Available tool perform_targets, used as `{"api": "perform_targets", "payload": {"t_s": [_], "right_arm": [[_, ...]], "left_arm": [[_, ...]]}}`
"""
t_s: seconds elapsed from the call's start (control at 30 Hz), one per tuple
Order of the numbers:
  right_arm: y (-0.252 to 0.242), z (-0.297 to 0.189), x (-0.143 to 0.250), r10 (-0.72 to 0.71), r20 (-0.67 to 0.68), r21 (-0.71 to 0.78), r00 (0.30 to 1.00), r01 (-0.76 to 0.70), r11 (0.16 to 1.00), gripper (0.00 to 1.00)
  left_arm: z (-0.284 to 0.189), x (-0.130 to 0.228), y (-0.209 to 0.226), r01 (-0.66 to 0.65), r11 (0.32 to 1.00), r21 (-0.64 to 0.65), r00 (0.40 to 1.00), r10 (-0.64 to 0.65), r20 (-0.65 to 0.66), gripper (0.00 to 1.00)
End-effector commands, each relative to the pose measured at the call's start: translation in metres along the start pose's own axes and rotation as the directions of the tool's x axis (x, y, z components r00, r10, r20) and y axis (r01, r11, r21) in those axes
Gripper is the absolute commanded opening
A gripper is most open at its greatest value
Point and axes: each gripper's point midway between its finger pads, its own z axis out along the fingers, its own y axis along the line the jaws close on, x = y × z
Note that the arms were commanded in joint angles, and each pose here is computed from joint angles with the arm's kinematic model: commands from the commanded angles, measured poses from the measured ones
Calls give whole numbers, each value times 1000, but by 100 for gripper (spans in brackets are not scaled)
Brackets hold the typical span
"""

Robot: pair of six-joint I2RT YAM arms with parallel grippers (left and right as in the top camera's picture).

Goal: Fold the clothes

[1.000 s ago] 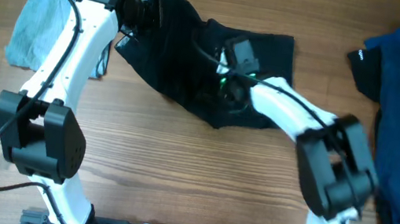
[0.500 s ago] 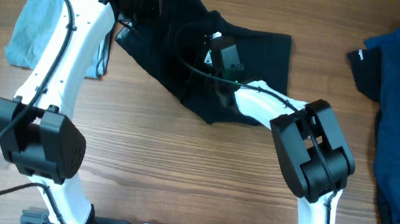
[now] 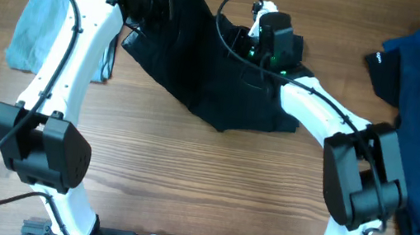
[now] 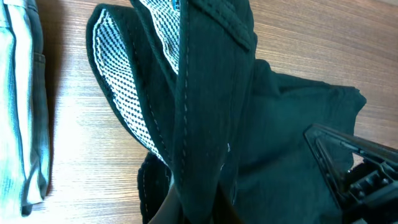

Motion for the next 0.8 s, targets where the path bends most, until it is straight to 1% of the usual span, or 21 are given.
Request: {"api": "perform_targets", "payload": {"t_s": [0.0, 0.07, 0.13, 0.2, 0.27, 0.37, 0.43, 0.53, 0.67, 0.77], "right_arm": [[-14, 24, 9, 1, 38, 20, 999, -2, 1000, 7], [-25, 38, 15, 30, 61, 22, 998, -32, 999, 6], [-33, 47, 23, 30, 60, 24, 998, -32, 999, 4], [-39, 61, 32, 67, 80, 1, 995, -68, 998, 5], [-38, 69, 38, 61, 98, -31, 993, -58, 998, 5], [-41, 81, 57, 52, 93, -38, 994, -48, 998, 5], [-38, 84, 57, 46, 109, -57, 993, -40, 998, 4], [-41, 86, 55, 45, 122, -43, 992, -41, 998, 4], [-39, 86, 54, 41, 132, -44, 990, -35, 998, 4], [-23, 76, 29, 16, 184, -128, 983, 8, 992, 4]], "left_arm": [[-22, -10, -10, 5, 1000, 31, 999, -7, 50, 4], [-22, -9, -9, 6, 1000, 27, 999, -8, 47, 4], [-22, -9, -9, 14, 1000, 27, 999, -15, 48, 4], [-22, -9, -10, 35, 999, 29, 998, -37, 46, 4], [-22, -9, -10, 34, 999, 29, 998, -36, 45, 4], [-21, -7, -15, 25, 999, 34, 999, -26, 42, 4], [-21, -4, -21, 13, 999, 40, 999, -15, 38, 4], [-19, 4, -37, -17, 998, 55, 1000, 16, 25, 4], [-19, 6, -36, -18, 999, 45, 1000, 17, 18, 4], [-19, 3, -33, 7, 1000, 29, 1000, -8, 29, 4]]}}
